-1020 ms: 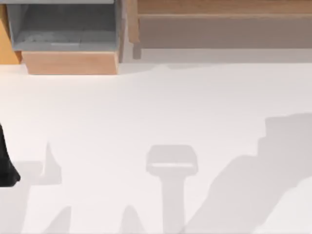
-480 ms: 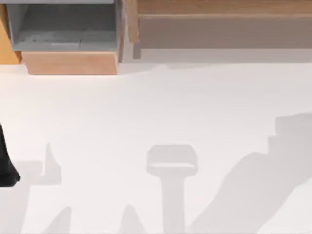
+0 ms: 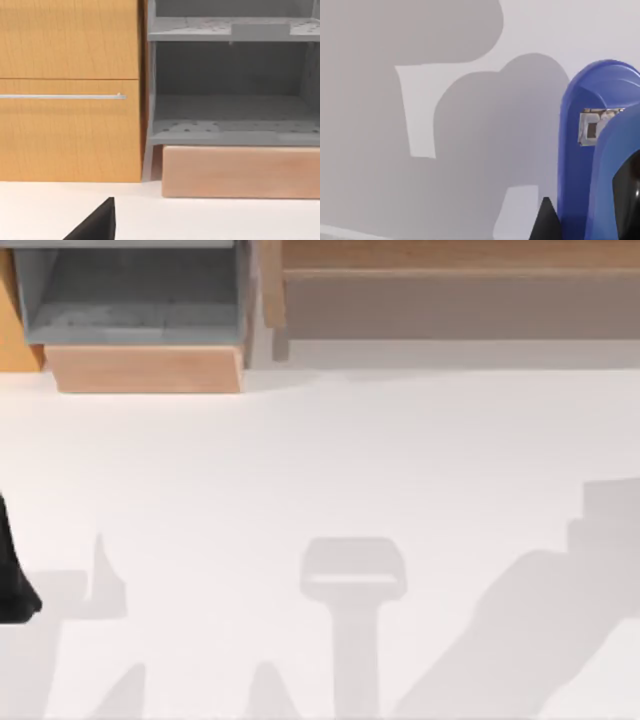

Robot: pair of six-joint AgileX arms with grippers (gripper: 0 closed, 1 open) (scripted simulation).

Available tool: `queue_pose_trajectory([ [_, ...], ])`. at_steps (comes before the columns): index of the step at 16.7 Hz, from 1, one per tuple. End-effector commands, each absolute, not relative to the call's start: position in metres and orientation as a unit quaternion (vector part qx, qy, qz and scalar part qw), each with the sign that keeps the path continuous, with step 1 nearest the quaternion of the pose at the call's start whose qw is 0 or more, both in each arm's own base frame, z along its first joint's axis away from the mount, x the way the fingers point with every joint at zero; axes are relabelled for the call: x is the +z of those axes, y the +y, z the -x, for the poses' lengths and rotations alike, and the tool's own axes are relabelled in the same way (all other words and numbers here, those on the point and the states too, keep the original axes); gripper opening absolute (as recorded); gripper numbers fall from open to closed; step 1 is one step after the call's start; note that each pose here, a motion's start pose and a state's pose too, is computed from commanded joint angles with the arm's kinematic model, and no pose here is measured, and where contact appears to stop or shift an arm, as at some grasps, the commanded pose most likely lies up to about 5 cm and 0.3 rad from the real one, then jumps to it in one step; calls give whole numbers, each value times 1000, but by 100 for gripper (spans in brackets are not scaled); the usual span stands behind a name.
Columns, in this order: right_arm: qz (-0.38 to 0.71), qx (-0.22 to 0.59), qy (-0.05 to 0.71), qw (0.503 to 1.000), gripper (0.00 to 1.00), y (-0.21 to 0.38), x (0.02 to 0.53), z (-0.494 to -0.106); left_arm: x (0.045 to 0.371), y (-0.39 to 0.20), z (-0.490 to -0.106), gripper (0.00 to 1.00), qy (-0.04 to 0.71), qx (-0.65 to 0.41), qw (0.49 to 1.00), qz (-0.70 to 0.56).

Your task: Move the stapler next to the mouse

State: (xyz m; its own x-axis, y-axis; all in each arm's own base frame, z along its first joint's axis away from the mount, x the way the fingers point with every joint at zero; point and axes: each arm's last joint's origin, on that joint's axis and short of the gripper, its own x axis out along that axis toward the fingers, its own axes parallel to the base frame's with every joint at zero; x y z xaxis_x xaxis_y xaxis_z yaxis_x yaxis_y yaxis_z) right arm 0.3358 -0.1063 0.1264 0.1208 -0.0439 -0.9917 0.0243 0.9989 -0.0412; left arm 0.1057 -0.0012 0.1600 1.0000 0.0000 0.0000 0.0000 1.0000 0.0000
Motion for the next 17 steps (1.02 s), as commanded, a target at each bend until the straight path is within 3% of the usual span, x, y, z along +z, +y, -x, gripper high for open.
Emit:
queue_pose_trajectory([
  [12, 7, -23, 663, 749, 98, -106, 126, -336, 160, -1, -106, 100, 0, 0, 1000, 0],
  [17, 7, -23, 663, 749, 100, -106, 126, -336, 160, -1, -106, 100, 0, 0, 1000, 0],
])
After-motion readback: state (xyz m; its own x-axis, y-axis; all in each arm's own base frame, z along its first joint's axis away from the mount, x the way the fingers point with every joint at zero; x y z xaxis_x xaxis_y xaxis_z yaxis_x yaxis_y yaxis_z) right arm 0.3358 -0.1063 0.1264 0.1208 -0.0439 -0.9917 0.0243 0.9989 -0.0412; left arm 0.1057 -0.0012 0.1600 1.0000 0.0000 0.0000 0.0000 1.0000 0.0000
